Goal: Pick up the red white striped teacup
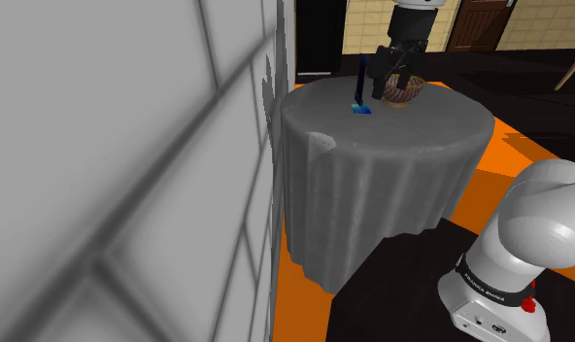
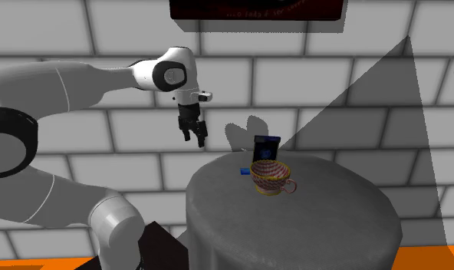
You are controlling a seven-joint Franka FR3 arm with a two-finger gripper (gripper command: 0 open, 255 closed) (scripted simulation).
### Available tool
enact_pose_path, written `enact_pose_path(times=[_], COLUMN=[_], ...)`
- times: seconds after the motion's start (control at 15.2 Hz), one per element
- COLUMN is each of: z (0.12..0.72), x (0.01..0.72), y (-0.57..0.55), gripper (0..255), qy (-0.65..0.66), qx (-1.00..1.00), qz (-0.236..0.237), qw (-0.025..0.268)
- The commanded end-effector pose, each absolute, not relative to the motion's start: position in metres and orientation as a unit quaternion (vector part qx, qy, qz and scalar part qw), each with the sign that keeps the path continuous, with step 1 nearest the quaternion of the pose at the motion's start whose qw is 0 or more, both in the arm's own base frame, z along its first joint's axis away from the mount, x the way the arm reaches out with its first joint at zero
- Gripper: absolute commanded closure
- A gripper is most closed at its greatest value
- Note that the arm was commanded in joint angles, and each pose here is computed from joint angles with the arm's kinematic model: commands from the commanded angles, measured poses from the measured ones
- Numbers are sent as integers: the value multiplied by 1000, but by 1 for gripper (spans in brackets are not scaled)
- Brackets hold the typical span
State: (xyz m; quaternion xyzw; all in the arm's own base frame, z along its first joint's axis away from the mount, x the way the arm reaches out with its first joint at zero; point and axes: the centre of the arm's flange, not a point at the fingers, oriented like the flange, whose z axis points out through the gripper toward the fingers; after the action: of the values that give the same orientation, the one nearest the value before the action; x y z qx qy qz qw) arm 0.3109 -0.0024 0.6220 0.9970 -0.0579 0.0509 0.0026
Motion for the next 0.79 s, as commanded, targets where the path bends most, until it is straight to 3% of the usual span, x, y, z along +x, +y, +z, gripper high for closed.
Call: enact_pose_path(times=[0.0, 0.73], z=[622, 621], x=[311, 366], y=[-2, -132], gripper=[0, 0], qy=[-58, -47], qx=[997, 998], qz=[51, 47], qw=[3, 20])
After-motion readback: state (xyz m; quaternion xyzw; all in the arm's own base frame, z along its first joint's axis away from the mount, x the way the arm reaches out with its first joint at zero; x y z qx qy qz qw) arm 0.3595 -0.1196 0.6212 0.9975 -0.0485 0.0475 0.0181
